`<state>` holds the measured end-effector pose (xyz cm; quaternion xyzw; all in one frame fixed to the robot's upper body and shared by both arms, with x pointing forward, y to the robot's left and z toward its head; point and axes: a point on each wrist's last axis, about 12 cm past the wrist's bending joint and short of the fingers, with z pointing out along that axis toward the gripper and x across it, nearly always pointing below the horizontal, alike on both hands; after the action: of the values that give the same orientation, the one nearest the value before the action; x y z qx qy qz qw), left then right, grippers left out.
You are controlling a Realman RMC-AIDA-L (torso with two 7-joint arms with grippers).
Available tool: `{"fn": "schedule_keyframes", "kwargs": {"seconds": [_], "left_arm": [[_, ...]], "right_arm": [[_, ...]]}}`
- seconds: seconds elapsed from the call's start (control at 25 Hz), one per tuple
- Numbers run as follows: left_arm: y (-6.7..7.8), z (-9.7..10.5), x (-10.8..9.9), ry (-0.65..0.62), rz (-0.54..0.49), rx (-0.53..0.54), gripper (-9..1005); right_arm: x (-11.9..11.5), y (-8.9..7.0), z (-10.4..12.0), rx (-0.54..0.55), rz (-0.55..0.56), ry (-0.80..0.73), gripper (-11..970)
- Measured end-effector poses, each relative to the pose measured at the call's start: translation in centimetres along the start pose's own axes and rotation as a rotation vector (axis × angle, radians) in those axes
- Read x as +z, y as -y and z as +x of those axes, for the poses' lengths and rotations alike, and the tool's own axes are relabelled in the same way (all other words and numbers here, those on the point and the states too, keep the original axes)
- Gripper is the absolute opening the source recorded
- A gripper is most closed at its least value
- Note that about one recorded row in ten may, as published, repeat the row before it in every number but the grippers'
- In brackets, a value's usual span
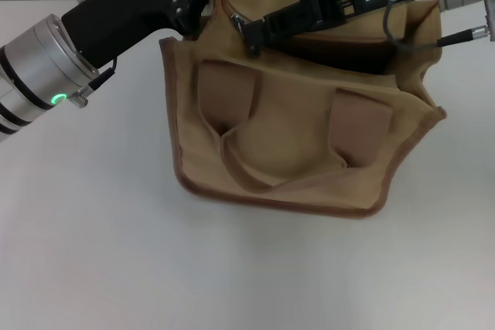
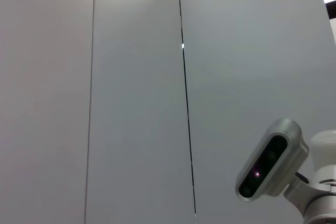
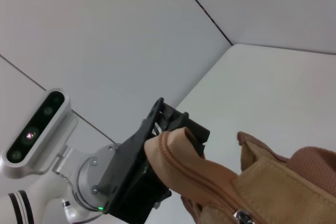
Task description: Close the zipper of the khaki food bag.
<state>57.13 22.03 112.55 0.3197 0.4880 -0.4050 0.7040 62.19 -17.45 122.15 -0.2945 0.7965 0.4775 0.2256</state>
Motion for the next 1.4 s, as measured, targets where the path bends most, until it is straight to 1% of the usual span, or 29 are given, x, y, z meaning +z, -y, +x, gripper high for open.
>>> {"fn": "schedule_keyframes", "kwargs": {"seconds": [0.2,0.32,0.6,0.76,1.12,1.4], "left_arm": [[0.0,0.0,0.0,0.002,0.003,-0.001,20],[0.0,-0.1,0.2,0.003,0.008,0.000,20],[0.1,-0.1,0.4,0.007,0.016,-0.003,21],[0.2,-0.1,0.4,0.010,0.020,-0.004,21],[0.2,-0.1,0.3,0.010,0.019,-0.004,20],[0.1,-0.1,0.0,0.013,0.006,-0.002,20]], "right_arm": [[0.5,0.0,-0.1,-0.006,0.011,-0.015,283],[1.1,-0.3,-0.3,-0.019,0.007,-0.024,283],[1.2,-0.2,-0.2,-0.038,0.011,-0.014,246],[1.0,-0.1,0.1,-0.062,0.007,0.002,85],[0.9,-0.3,0.1,-0.075,0.011,0.003,-1],[-0.1,-0.4,0.3,-0.054,0.049,-0.001,-1]]}}
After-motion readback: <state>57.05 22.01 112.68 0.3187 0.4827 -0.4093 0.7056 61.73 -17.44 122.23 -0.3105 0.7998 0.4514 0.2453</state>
